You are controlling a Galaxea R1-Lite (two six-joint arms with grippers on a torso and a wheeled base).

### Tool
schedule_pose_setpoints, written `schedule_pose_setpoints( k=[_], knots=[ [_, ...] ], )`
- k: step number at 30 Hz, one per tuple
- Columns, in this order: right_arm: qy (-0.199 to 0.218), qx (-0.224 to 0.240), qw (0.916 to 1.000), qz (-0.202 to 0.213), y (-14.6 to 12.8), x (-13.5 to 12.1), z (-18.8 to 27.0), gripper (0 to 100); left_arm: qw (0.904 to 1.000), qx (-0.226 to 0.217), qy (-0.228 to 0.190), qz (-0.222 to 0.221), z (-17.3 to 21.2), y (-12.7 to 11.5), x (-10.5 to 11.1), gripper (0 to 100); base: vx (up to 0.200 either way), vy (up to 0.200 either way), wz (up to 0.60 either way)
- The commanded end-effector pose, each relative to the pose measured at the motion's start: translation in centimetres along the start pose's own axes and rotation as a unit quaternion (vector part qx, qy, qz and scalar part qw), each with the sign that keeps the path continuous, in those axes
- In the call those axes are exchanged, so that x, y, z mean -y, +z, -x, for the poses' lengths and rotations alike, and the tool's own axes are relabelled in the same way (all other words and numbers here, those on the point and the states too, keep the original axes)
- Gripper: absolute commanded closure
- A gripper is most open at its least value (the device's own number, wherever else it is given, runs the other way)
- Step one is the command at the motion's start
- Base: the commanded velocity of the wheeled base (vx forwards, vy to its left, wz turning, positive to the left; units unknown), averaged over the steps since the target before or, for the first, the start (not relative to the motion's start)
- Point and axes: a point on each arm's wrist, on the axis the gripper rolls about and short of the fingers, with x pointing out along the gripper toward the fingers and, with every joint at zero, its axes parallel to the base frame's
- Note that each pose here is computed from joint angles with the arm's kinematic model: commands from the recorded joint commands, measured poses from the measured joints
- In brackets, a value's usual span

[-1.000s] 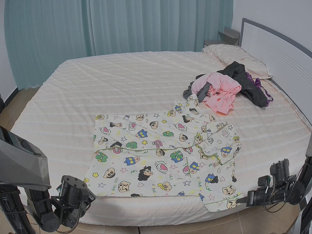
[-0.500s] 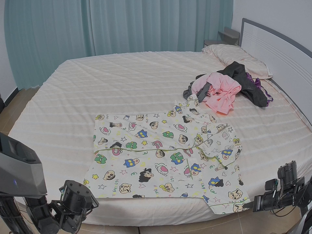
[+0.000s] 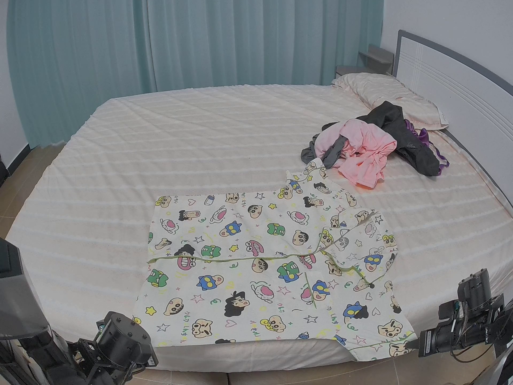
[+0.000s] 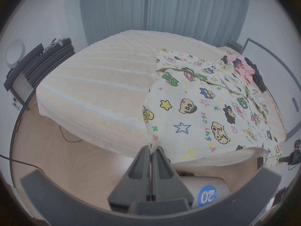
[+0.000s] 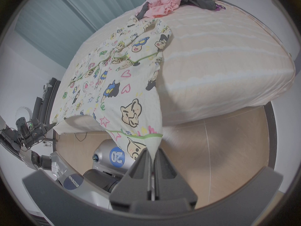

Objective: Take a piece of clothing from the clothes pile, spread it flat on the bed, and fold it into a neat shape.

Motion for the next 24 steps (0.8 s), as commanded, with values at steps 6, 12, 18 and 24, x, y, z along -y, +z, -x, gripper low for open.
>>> schedule_pose_setpoints(
  k=[6, 12, 18, 24],
  knots=[
    [-0.007, -0.026, 0.9996, 0.002, -1.2, 0.1, 0.7, 100, 0.9991, -0.031, 0.015, -0.024, -0.3, -1.2, -0.3, 100, 0.000, 0.000, 0.00],
    [-0.014, -0.049, 0.9987, 0.010, -1.7, 0.2, 0.8, 100, 0.9969, -0.058, 0.020, -0.050, 0.0, -2.0, -0.5, 100, 0.000, 0.000, 0.00],
    [-0.017, -0.061, 0.9979, 0.014, -2.0, 0.3, 0.9, 100, 0.9951, -0.074, 0.018, -0.063, 0.5, -2.9, -0.3, 100, 0.000, 0.000, 0.00],
    [-0.020, -0.068, 0.9974, 0.015, -2.2, 0.4, 1.0, 100, 0.9934, -0.085, 0.023, -0.074, 0.9, -3.4, -0.4, 100, 0.000, 0.000, 0.00]
  ],
)
